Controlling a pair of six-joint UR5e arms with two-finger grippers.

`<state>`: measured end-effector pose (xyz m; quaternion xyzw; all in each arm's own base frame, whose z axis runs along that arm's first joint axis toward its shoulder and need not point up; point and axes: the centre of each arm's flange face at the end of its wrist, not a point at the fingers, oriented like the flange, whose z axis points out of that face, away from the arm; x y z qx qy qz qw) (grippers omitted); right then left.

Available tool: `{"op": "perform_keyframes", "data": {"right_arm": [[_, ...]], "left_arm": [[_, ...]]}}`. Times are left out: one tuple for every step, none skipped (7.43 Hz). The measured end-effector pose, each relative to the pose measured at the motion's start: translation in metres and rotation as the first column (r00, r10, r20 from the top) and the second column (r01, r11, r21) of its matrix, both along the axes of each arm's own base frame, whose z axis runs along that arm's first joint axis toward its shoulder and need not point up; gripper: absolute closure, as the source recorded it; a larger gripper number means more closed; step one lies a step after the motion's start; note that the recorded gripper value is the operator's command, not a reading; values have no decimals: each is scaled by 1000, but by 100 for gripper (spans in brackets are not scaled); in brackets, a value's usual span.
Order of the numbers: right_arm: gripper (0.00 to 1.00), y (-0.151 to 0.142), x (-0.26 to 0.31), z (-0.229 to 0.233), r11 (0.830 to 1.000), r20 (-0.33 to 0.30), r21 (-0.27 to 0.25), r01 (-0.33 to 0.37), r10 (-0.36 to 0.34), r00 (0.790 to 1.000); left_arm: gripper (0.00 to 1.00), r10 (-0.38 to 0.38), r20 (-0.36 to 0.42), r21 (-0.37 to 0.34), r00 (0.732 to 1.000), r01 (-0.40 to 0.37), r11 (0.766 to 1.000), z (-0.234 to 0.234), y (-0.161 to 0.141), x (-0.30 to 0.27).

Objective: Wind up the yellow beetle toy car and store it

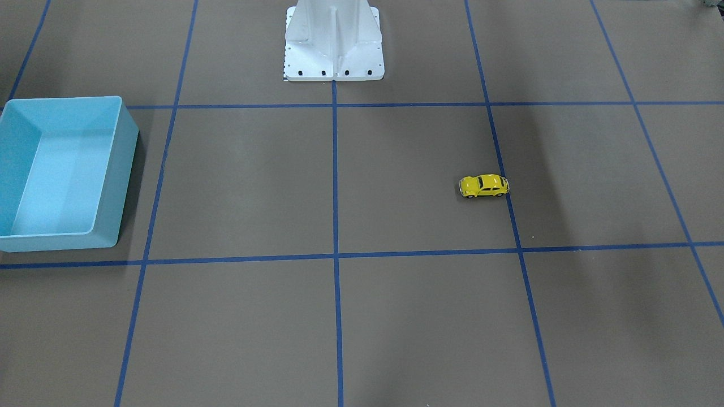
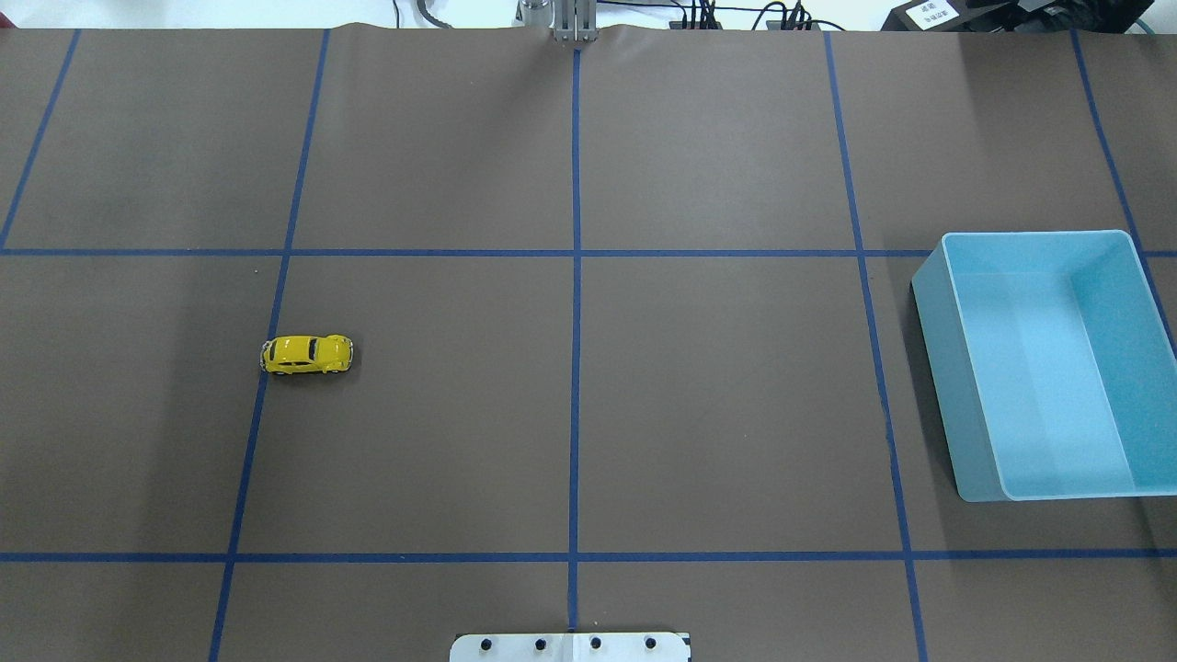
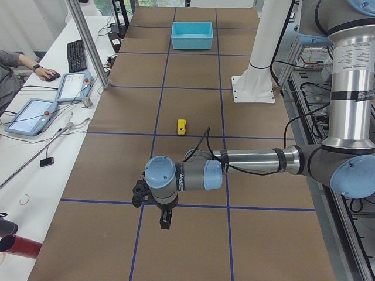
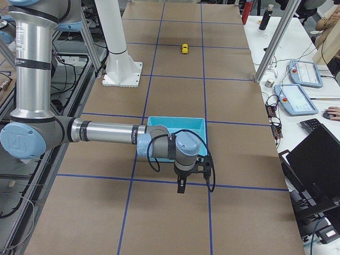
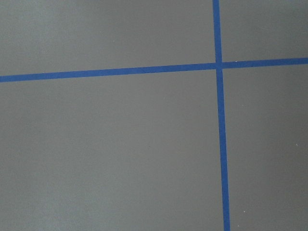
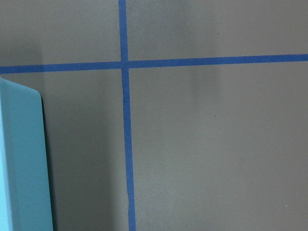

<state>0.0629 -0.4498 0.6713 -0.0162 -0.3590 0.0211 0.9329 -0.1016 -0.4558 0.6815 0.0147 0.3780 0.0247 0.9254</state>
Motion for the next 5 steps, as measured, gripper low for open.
{"op": "perform_keyframes", "data": {"right_arm": [[0, 0, 0, 0, 1000, 0, 0, 0, 0, 1000], [0, 0, 0, 0, 1000, 1, 0, 0, 0, 1000], [0, 0, 0, 0, 1000, 1, 0, 0, 0, 1000], [0, 0, 0, 0, 1000, 1, 0, 0, 0, 1000], [0, 0, 0, 0, 1000, 1, 0, 0, 0, 1000]], "left_arm": [[0, 0, -1, -1, 1000, 0, 1000, 0, 0, 0], [0, 1, -1, 0, 1000, -1, 1000, -1, -1, 0], [0, 1, -1, 2, 1000, -1, 1000, -3, -2, 0], [0, 1, -1, 3, 1000, -1, 1000, -3, -3, 1], [0, 2, 0, 6, 1000, -2, 1000, -4, -3, 1]]}}
